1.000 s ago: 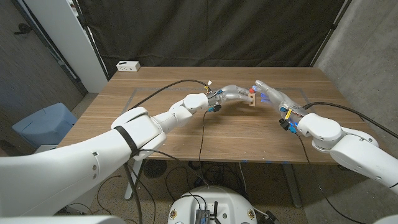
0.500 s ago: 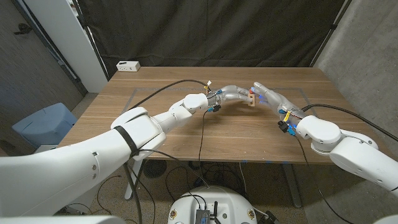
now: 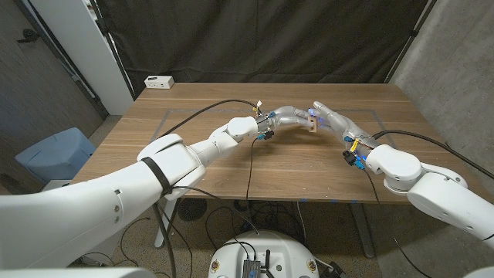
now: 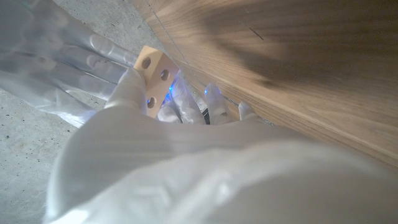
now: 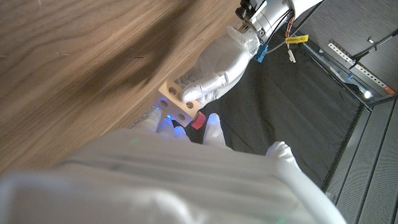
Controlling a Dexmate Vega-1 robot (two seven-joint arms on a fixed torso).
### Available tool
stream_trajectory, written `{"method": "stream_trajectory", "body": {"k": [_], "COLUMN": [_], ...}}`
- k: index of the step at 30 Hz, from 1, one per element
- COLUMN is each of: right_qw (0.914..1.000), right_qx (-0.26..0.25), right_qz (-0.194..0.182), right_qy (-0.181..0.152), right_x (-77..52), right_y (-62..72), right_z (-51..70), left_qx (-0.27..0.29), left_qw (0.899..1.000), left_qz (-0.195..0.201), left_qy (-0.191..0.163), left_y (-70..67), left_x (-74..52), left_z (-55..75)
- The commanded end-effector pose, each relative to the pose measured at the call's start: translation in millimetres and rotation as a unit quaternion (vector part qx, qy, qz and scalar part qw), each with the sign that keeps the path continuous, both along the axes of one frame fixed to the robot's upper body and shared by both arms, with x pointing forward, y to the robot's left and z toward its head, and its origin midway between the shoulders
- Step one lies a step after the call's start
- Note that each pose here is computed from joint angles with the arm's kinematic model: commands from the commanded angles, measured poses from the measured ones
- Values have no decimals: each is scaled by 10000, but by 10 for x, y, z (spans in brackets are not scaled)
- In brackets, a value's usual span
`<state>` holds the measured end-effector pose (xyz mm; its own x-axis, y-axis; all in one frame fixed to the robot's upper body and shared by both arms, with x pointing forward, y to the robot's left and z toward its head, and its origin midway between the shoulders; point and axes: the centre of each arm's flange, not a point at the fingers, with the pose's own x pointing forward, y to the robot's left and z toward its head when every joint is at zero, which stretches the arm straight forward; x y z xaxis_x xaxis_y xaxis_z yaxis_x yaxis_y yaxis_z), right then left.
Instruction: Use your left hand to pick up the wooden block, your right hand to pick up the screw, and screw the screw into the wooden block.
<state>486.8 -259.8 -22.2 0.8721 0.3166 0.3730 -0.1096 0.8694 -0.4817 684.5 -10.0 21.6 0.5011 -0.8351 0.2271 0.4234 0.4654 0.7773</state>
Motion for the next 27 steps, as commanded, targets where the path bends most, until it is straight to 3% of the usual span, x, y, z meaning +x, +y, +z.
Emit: {"method": "stream_trajectory", "body": {"k": [1,14,27], "right_qw": [9998,9994,9994], "right_qx": [87,86,148], "right_qz": [-139,-309,-298], "right_qy": [-146,-152,-8], "right_x": [-44,38,203], "right_y": [-74,-215,-296], "right_z": [56,123,79], "left_qx": [15,33,32], "left_qw": [10000,9999,9999], "left_qz": [-44,-74,-113], "left_qy": [-28,-67,-95], "left_y": [0,-1,25], "left_x": [-13,-24,-33], "left_z": [-3,15,10]}}
